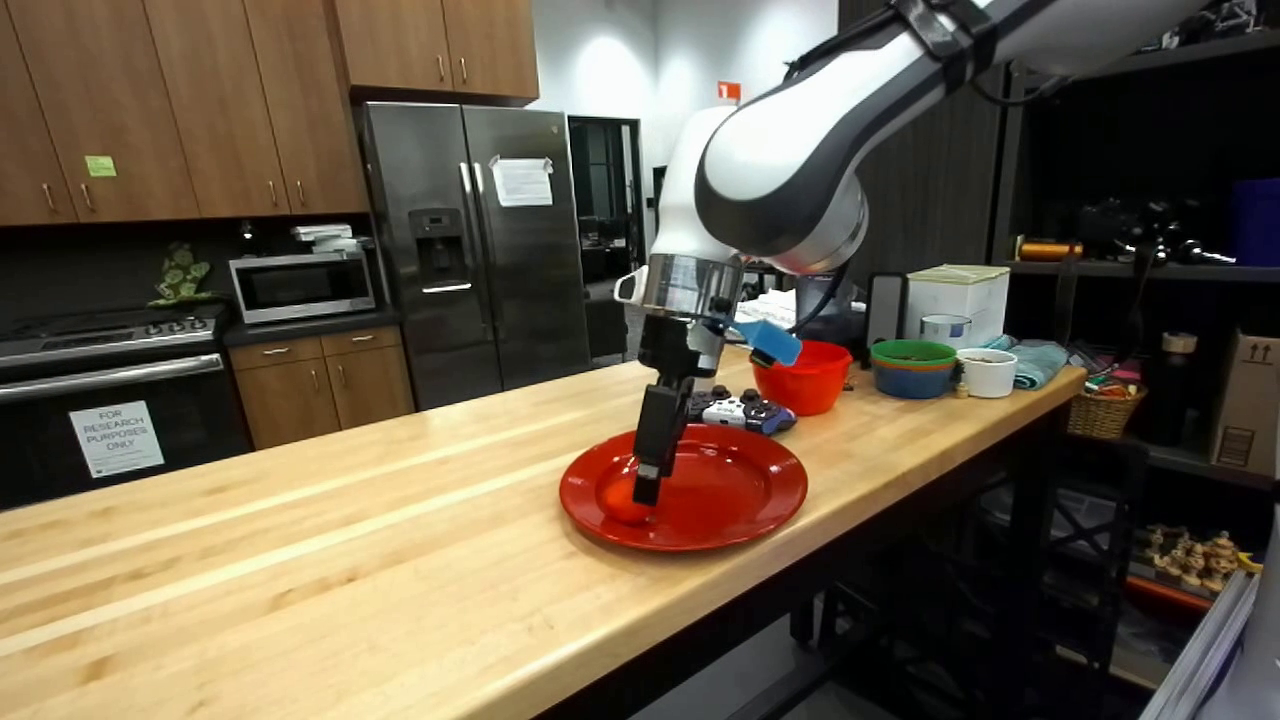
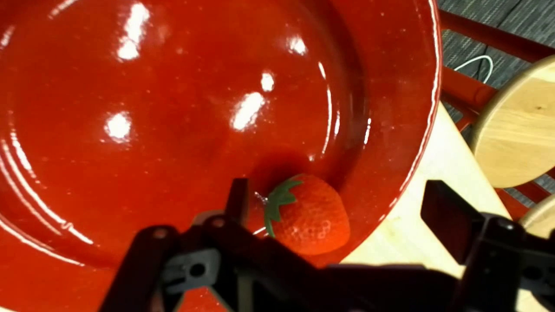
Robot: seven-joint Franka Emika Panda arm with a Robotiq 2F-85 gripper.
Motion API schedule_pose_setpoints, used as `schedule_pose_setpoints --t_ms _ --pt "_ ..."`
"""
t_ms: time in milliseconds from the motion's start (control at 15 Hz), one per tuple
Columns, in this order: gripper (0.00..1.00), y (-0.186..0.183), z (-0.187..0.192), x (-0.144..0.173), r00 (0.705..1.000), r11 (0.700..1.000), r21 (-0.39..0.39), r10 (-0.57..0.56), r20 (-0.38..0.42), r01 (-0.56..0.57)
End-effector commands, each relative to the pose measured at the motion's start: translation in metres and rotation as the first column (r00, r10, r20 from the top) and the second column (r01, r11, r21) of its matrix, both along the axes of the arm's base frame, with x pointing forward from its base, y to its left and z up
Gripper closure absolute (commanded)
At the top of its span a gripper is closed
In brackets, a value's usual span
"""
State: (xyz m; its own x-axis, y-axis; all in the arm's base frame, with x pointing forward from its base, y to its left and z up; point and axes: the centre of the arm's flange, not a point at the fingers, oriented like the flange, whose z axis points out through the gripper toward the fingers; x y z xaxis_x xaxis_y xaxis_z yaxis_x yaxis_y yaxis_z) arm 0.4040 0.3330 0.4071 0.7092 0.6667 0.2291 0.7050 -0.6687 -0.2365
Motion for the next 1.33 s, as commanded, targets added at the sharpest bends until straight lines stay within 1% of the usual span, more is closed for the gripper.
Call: schedule_pose_setpoints --t_ms 0,133,267,733,1000,1267 --pt "0.0 0.009 -0.005 -0.003 1.0 0.997 0.075 0.003 0.02 -0.005" --pt "0.0 0.015 -0.005 -0.004 1.0 0.996 0.094 0.006 0.029 -0.008" --pt "0.0 0.017 -0.008 -0.004 0.999 0.995 0.095 0.006 0.041 -0.01" --pt "0.0 0.011 -0.017 0.005 0.996 0.998 0.057 -0.019 0.085 0.015" --pt "0.0 0.005 -0.026 0.007 0.995 1.0 0.02 -0.009 0.1 0.007" --pt "0.0 0.005 -0.028 0.009 0.995 1.0 0.005 0.0 0.105 -0.001"
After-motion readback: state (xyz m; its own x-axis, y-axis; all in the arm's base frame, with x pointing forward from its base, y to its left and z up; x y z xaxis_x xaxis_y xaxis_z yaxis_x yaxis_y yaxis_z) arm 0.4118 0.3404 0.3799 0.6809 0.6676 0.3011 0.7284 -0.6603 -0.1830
